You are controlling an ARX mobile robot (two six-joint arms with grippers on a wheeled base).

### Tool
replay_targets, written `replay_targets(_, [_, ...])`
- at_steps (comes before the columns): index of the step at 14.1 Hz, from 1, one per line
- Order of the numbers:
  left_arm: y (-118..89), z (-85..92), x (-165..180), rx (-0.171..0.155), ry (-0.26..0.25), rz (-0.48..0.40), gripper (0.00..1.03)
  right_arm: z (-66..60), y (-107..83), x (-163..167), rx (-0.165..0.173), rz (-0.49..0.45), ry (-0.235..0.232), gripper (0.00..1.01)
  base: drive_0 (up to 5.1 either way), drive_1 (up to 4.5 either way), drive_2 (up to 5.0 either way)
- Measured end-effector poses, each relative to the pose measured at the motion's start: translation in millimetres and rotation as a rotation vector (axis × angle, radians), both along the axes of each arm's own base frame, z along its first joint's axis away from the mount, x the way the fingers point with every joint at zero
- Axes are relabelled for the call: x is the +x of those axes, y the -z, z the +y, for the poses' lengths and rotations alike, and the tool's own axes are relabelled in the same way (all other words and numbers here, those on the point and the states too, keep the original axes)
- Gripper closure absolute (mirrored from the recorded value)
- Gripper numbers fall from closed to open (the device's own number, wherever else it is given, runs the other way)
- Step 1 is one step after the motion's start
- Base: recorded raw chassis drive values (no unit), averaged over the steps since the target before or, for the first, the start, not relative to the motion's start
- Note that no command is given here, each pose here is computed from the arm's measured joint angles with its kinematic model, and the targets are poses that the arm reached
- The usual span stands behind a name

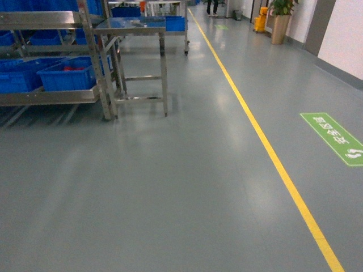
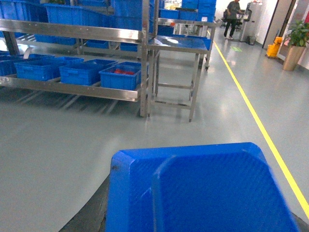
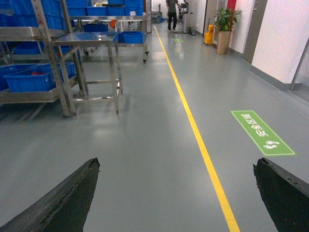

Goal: Pick blue part to blue bin on bottom shelf

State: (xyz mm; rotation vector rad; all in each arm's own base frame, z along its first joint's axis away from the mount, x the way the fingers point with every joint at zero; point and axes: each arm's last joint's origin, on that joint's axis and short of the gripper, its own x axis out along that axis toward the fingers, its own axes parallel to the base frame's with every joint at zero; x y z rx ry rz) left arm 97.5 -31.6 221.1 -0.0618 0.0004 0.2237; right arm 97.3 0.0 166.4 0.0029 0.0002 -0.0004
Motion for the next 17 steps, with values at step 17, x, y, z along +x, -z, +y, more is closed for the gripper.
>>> replay_targets(17, [0.6, 0.0, 0.1, 0.003, -0.001, 0.004, 0.59, 0.0, 0.0, 0.0, 0.000, 0.000, 0.000, 0.03, 0.0, 4.26, -4.2])
